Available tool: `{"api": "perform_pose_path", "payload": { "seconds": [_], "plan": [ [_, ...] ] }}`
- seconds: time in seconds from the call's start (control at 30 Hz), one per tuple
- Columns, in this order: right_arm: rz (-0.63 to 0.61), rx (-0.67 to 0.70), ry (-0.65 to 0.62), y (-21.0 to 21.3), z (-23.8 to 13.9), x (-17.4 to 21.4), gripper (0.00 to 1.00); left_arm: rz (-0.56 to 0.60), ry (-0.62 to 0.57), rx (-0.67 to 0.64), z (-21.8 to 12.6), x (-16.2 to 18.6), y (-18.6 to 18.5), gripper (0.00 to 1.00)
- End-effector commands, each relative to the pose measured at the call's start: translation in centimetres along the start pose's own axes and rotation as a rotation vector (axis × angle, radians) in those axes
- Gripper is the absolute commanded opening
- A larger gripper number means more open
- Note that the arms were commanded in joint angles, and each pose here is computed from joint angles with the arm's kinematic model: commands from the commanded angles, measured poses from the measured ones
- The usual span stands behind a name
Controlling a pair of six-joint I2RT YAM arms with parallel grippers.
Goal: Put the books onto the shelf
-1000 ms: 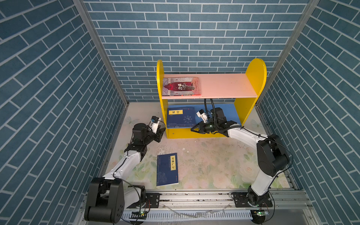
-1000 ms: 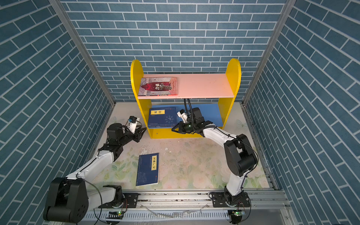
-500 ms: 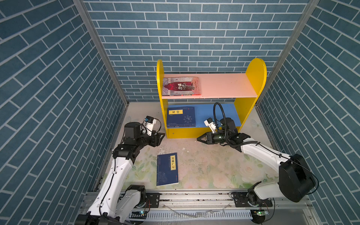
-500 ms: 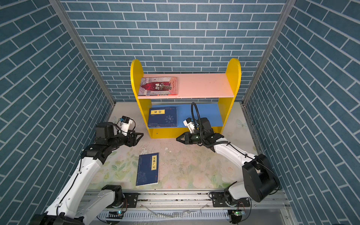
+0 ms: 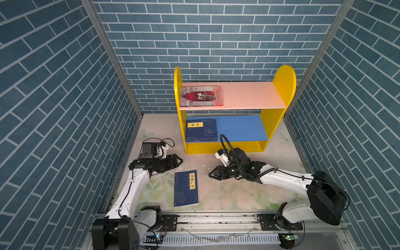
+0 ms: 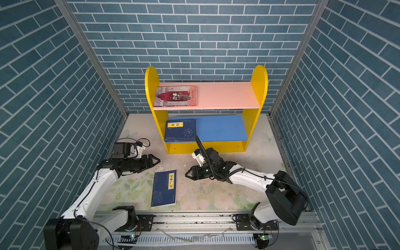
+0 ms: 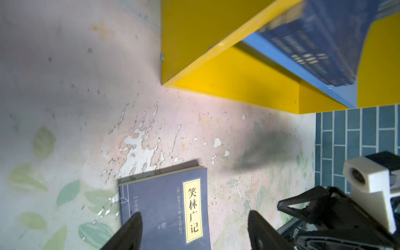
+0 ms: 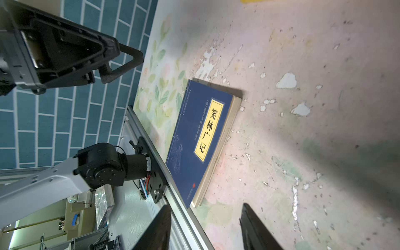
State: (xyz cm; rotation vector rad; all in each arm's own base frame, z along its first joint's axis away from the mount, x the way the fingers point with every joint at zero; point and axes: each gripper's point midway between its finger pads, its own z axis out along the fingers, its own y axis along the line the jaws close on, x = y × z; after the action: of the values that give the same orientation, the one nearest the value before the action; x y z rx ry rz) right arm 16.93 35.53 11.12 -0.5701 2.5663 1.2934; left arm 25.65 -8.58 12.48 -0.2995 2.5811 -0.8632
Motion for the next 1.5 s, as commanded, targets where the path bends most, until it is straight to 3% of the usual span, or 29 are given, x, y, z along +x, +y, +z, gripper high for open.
{"api": "perform_pose_path", "payload": {
  "seconds": [0.0,0.13,0.5,0.83,1.47],
  "plan": [
    [0.046,0.032,-0.029,0.1,1.9,-1.0,0.53,-0.096,-0.003,-0.031,0.3,1.1,1.7,0.81],
    [0.073,-0.002,-0.01,0.7,4.0,-1.0,0.53,-0.071,-0.046,-0.047,0.1,1.8,2.4,0.82],
    [0.115,0.006,0.077,0.4,8.6,0.1,0.5,-0.122,0.053,-0.127,1.8,2.9,4.7,0.78],
    [0.133,0.019,0.105,-0.2,9.9,0.4,0.46,-0.142,0.141,-0.162,3.6,4.4,6.0,0.76],
    [0.162,-0.038,0.098,-0.5,11.3,0.4,0.28,-0.058,0.271,-0.095,6.1,7.7,3.9,0.76]
  ]
}}
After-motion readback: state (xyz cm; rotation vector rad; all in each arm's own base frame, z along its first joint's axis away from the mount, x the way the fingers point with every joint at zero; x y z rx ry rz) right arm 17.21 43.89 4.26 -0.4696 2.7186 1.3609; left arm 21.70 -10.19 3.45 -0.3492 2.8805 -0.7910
